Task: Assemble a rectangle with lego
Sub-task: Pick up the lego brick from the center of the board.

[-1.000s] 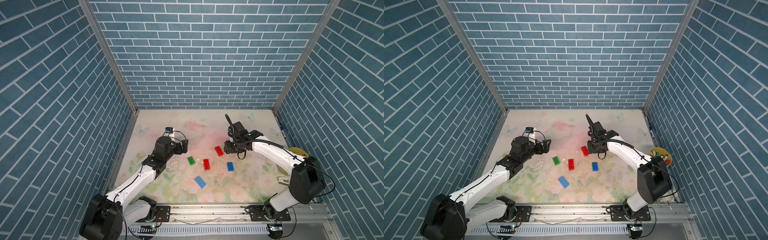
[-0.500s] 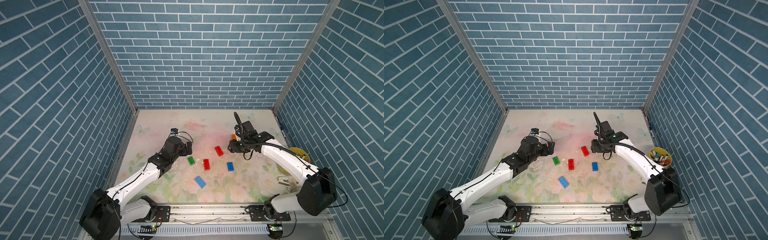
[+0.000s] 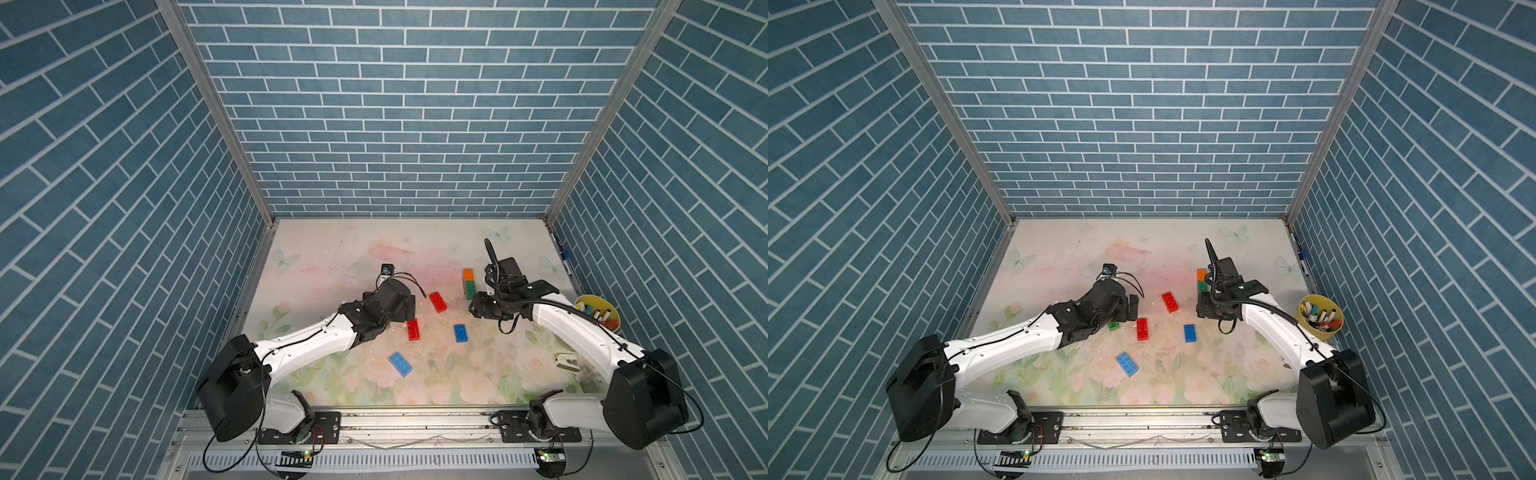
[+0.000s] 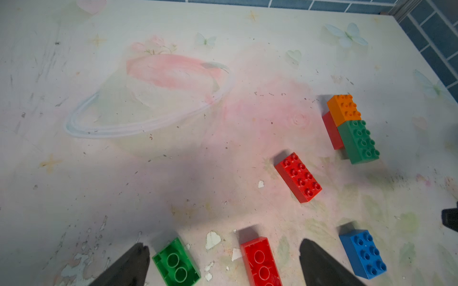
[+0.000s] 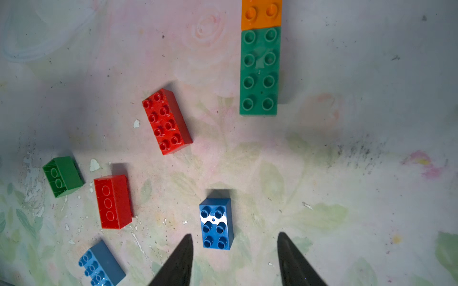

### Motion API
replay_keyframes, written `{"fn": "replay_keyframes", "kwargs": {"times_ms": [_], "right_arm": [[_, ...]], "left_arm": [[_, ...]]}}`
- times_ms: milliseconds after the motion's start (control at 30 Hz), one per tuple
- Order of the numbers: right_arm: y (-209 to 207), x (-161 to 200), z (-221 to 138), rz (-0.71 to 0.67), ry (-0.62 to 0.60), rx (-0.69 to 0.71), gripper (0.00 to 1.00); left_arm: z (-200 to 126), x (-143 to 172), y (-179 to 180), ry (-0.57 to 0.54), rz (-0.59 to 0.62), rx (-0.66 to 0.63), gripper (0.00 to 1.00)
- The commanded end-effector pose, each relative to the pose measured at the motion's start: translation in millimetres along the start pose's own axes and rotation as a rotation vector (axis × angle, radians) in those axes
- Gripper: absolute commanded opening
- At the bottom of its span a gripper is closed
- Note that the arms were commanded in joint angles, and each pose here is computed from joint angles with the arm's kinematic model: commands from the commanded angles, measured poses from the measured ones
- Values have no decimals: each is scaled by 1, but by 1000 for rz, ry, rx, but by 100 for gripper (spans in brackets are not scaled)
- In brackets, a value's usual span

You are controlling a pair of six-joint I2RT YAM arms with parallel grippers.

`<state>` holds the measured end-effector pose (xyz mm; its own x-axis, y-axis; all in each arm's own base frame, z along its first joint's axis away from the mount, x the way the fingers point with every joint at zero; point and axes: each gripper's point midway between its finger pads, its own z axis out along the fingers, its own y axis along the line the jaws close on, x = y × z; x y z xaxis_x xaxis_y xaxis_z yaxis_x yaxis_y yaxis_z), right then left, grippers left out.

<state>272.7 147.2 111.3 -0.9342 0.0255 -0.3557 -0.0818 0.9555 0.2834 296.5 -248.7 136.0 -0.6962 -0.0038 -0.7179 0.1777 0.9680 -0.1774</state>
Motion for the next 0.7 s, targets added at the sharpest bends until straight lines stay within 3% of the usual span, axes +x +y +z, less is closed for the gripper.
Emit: {"fn": "replay_keyframes", "kwargs": {"times_ms": [0, 167, 500, 667], "right_arm": [[-4, -9, -7, 34, -50, 8, 55], [-4, -9, -3, 47, -47, -4, 55], [-5, -6, 8, 68, -27, -9, 55], [0, -11, 9, 85, -20, -17, 55]], "left_arm": [[2, 17, 13, 59, -52, -85, 100], [10, 39, 31, 111, -186, -178, 99], [34, 57, 36, 163, -253, -244, 97], [52, 65, 44, 207, -307, -269, 92]]}}
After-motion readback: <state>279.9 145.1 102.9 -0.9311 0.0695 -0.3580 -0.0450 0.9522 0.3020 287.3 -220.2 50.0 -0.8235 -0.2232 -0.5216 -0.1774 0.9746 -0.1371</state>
